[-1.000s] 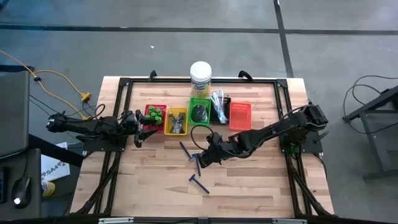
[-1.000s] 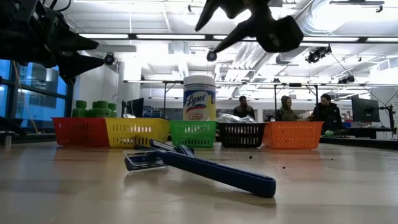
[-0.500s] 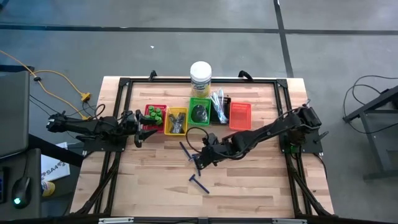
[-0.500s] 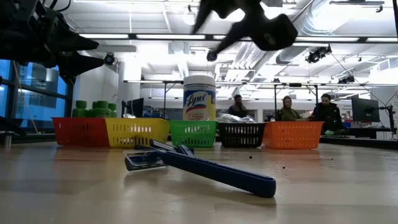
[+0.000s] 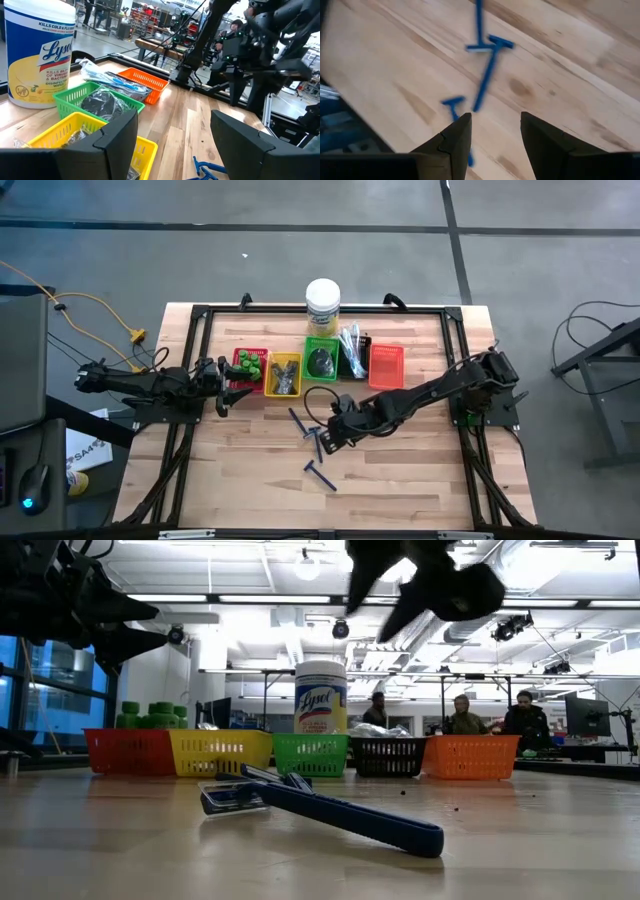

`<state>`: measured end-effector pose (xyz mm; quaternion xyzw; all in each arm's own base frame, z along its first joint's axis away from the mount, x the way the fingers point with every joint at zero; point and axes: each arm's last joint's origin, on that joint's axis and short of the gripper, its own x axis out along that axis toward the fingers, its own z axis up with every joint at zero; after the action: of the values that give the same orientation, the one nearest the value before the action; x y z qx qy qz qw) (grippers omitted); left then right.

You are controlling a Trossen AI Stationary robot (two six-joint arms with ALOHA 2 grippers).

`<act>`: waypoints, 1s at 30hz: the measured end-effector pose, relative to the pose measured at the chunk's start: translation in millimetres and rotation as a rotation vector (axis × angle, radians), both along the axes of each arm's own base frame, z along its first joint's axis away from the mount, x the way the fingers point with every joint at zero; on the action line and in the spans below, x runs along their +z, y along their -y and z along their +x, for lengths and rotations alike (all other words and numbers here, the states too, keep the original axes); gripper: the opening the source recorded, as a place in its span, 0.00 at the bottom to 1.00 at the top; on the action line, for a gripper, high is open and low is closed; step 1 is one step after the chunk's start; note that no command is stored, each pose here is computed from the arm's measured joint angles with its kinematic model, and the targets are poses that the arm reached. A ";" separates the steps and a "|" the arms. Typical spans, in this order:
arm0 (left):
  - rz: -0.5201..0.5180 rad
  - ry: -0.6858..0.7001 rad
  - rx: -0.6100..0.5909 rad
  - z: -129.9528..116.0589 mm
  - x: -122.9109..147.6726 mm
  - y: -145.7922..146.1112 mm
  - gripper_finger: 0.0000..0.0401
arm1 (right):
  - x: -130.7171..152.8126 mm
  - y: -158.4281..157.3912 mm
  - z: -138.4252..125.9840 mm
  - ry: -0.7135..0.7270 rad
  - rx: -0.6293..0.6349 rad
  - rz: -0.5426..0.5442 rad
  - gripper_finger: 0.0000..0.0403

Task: Pick & Place Travel size toiletries
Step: Put the blue razor into the orange bin

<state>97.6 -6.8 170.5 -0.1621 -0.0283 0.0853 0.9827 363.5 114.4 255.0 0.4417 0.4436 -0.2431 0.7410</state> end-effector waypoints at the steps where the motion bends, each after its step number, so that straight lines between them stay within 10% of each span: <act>1: 0.000 0.000 0.000 0.0 0.0 0.0 0.60 | -1.0 0.5 -1.8 -0.022 -0.003 -0.002 0.40; 14: -0.007 0.004 0.000 0.0 0.3 0.0 0.60 | 1.5 4.4 -18.0 -0.138 0.059 -0.069 0.40; 30: -0.409 0.051 -0.010 4.0 -1.3 0.7 0.60 | 29.9 34.0 -104.2 -0.217 -0.032 -0.252 0.40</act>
<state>101.6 -7.5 169.2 -0.3605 -0.0343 0.0804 0.9287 259.3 80.5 284.9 0.3234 0.4800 -0.3549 0.7343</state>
